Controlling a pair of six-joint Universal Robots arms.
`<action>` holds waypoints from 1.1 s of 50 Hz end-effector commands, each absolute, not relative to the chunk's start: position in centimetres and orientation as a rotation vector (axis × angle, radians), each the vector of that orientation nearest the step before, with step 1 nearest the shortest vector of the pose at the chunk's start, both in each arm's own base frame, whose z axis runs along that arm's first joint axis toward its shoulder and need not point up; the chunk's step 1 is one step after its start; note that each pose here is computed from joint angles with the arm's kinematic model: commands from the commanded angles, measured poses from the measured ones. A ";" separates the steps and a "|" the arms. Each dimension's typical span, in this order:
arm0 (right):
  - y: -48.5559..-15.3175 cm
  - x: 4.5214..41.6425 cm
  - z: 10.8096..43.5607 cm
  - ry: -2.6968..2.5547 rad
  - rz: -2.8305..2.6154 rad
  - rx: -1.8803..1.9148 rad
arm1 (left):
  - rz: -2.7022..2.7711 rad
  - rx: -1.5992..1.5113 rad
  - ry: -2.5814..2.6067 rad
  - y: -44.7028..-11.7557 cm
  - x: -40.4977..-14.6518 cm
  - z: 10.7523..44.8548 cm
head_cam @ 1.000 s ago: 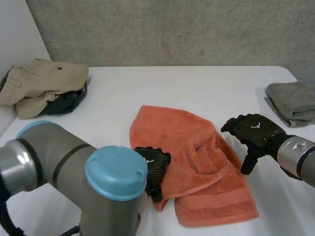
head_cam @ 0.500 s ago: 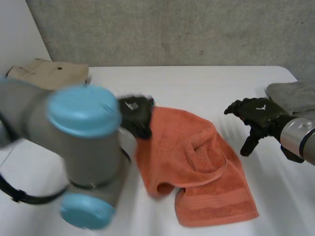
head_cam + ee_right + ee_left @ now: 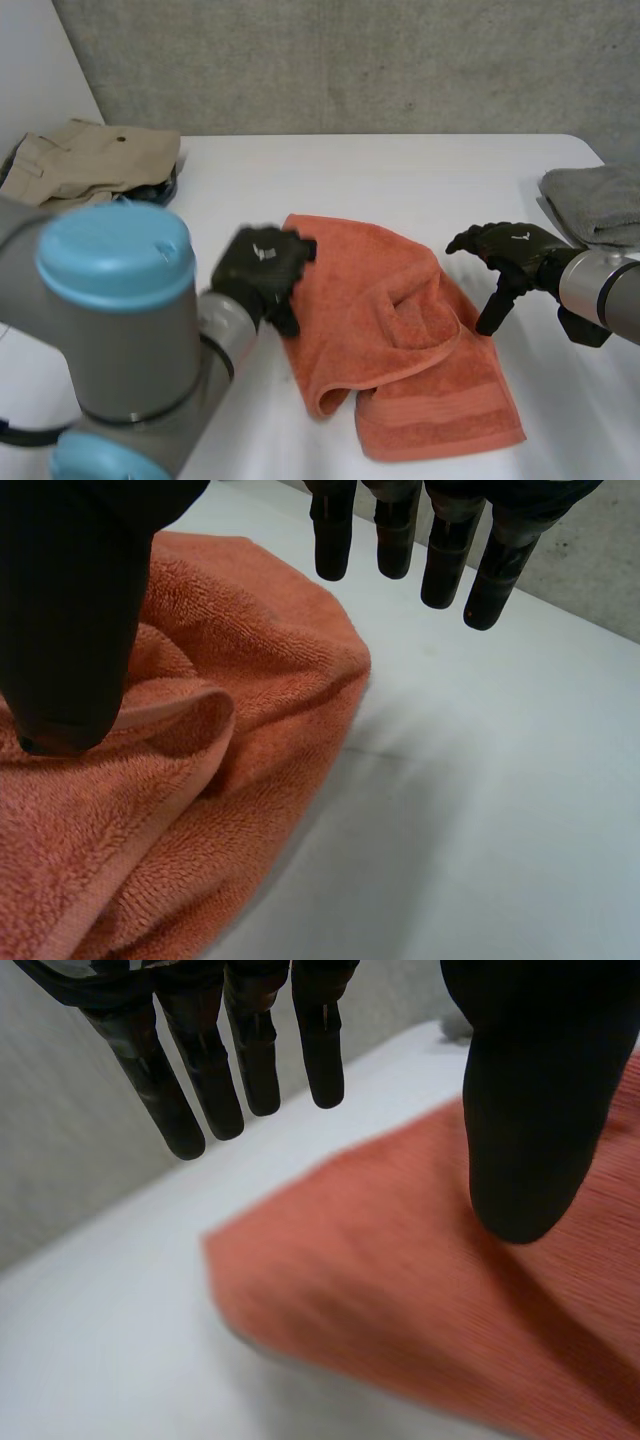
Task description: Fold the laundry.
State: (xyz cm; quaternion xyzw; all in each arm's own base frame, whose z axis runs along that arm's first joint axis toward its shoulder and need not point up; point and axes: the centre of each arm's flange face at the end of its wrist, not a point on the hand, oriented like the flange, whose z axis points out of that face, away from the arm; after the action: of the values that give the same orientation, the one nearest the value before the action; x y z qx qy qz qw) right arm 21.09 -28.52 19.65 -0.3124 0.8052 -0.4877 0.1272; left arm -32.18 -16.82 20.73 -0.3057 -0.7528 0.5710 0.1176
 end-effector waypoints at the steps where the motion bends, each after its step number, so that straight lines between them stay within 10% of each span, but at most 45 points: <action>1: -28.2 21.0 18.9 2.352 -1.416 -0.918 | 1.430 -0.669 -2.299 -14.6 -31.6 17.6; 25: -27.4 20.5 16.8 2.372 -1.395 -0.904 | 1.329 -0.651 -2.376 -15.2 -34.4 12.5; 38: -28.0 20.6 18.5 2.339 -1.470 -0.876 | 1.918 -0.353 -2.109 -22.2 -30.3 26.0; 55: -27.7 21.1 19.4 2.364 -1.280 -0.558 | 2.157 -0.693 -1.920 -22.1 -30.0 31.3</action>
State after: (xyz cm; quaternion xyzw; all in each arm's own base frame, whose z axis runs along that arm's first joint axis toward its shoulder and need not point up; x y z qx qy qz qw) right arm 20.90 -28.21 19.77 -0.2332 0.8260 -0.4850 0.1677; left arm -30.24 -22.47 29.84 -0.2364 -0.6583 0.7096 0.0843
